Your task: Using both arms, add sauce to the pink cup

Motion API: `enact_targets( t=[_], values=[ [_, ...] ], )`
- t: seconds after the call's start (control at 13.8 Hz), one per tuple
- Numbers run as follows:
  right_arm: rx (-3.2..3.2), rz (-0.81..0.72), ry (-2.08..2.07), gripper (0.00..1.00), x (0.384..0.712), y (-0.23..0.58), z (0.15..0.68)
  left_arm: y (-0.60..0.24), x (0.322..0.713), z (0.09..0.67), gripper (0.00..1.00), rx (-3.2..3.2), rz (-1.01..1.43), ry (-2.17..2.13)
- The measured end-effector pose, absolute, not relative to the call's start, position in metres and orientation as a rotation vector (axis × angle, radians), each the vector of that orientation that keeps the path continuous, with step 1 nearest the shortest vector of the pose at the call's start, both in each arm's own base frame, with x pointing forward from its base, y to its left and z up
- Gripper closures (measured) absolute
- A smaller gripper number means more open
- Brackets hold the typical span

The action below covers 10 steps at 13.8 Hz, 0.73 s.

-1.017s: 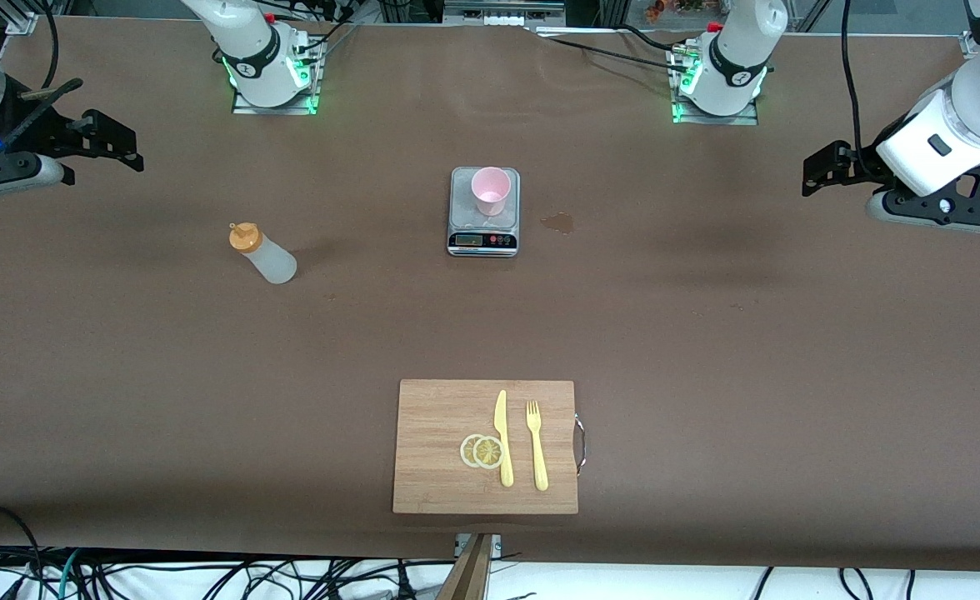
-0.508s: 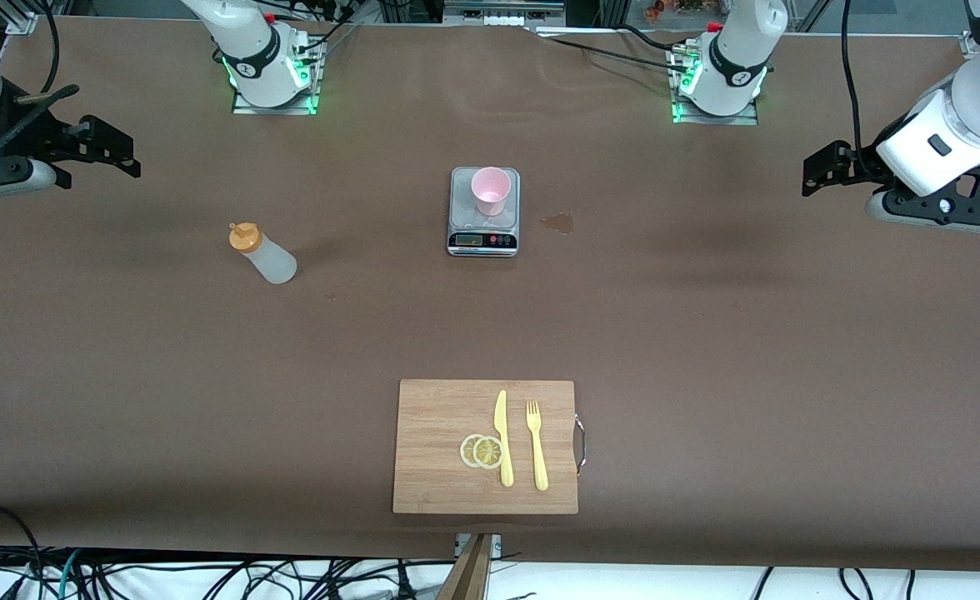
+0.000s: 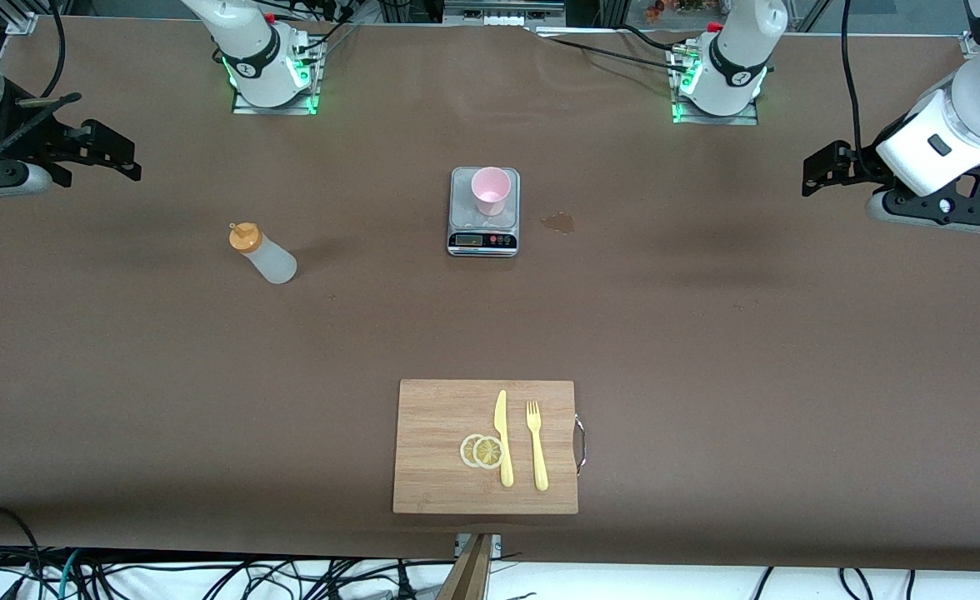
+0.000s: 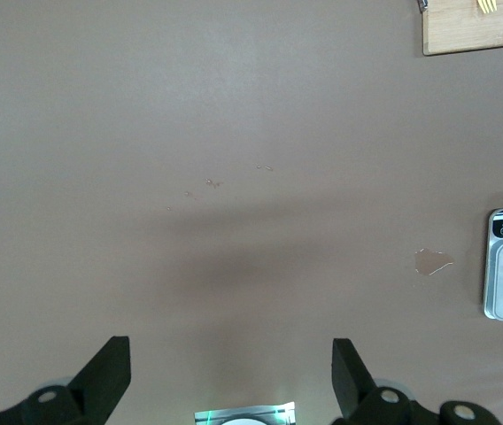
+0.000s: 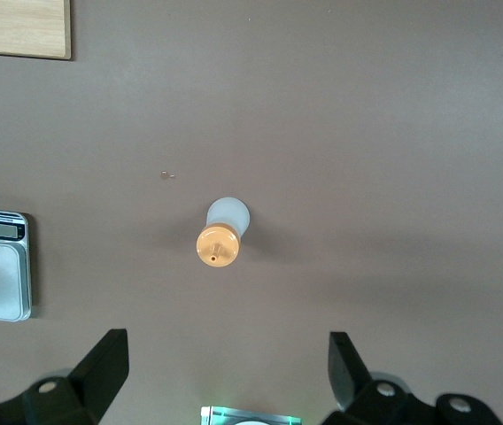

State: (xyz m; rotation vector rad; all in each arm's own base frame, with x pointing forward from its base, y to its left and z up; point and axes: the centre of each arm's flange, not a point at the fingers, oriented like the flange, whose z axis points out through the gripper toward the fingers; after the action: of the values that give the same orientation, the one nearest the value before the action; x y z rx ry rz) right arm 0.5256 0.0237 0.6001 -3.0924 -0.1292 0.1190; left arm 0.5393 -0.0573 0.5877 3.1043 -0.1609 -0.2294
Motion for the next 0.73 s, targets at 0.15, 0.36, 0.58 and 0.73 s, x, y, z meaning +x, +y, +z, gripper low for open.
enact_targets(
  t=[0.15, 0.36, 0.58, 0.73],
  values=[
    [-3.093, 0.116, -0.129, 0.00, 0.5258, 0.0237, 0.6003, -0.0573, 0.5393, 0.5877, 0.00, 3.104, -0.229, -0.161],
    [-3.093, 0.112, -0.129, 0.00, 0.5258, 0.0238, 0.6009, -0.0573, 0.5393, 0.5877, 0.00, 3.104, -0.229, -0.161],
    [-3.094, 0.103, -0.134, 0.00, 0.5257, 0.0253, 0.6037, -0.0573, 0.5393, 0.5877, 0.00, 3.104, -0.229, -0.161],
    [-3.094, 0.100, -0.138, 0.00, 0.5257, 0.0268, 0.6046, -0.0573, 0.5393, 0.5877, 0.00, 3.104, -0.229, -0.161]
  ],
)
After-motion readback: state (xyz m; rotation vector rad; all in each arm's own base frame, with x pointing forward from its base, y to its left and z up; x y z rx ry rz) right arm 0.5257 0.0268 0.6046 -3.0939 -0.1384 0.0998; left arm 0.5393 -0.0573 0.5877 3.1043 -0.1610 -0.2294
